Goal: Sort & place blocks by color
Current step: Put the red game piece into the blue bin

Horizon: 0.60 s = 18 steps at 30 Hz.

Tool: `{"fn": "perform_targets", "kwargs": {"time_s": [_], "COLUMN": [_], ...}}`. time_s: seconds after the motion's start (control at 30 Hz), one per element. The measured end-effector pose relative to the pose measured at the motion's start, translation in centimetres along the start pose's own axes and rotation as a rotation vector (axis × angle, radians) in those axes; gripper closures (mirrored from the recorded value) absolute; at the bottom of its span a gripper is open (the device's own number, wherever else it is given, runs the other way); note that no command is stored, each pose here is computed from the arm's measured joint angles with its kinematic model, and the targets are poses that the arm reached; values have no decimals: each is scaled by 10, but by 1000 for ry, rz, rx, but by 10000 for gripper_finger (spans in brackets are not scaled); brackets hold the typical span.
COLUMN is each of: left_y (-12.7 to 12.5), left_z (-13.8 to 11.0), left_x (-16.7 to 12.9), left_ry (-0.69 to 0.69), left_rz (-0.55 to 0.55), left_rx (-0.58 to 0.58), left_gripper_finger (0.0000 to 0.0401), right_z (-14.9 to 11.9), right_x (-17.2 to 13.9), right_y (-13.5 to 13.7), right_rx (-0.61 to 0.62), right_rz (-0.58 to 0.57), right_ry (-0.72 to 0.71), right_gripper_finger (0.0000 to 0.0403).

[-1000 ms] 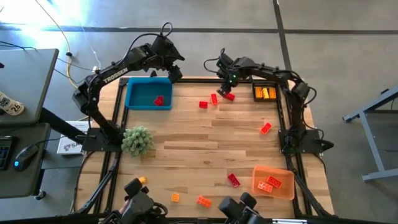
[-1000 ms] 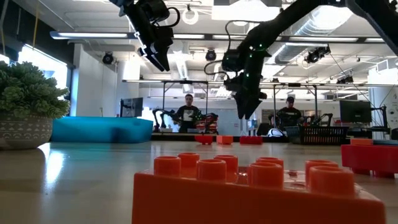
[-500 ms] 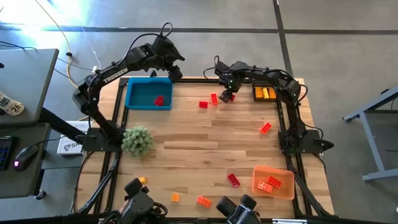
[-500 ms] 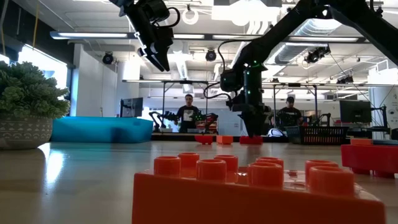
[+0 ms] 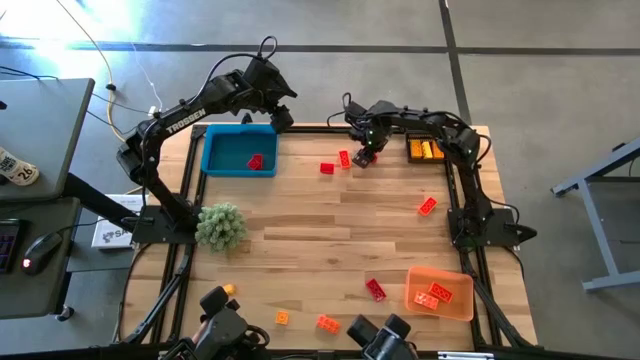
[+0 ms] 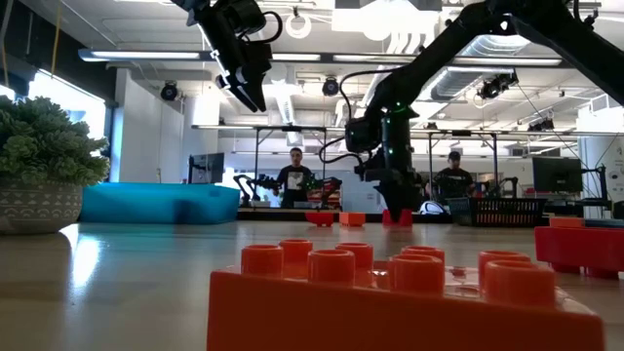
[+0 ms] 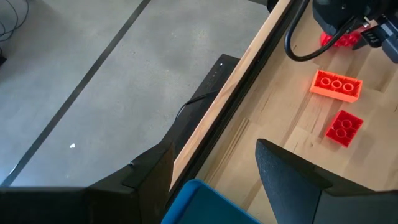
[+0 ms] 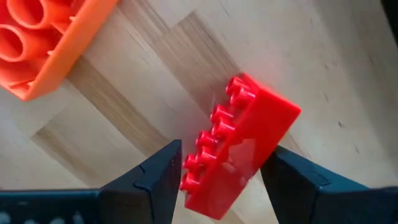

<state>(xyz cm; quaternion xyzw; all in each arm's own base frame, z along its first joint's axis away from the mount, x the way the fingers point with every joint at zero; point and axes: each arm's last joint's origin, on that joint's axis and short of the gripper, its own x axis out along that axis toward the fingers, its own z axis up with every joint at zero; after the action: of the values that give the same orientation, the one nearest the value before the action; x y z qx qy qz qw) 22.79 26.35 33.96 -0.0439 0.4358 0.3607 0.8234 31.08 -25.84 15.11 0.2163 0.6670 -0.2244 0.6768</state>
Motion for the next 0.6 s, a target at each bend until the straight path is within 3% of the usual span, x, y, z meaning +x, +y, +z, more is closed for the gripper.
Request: {"fn": "perform_targets", "kwargs": {"time_s": [0.13,0.33,0.6], "left_y": [0,0,-2], "left_z": [0,0,0], "left_x": [0,0,0], "left_ry": [-1,-2,-16], "left_rz": [-3,-9,-72], "left_rx": [0,0,-2], "left_gripper_finger": [188,188,188], "right_z": [-1,-1,-6], "right_x": [3,3,-15], "right_y": [0,0,7], "right_rx": [2,14,44], "right_rz": [-4,13,128], "right_ry": [16,21,1], "right_gripper_finger": [232,331,331]}}
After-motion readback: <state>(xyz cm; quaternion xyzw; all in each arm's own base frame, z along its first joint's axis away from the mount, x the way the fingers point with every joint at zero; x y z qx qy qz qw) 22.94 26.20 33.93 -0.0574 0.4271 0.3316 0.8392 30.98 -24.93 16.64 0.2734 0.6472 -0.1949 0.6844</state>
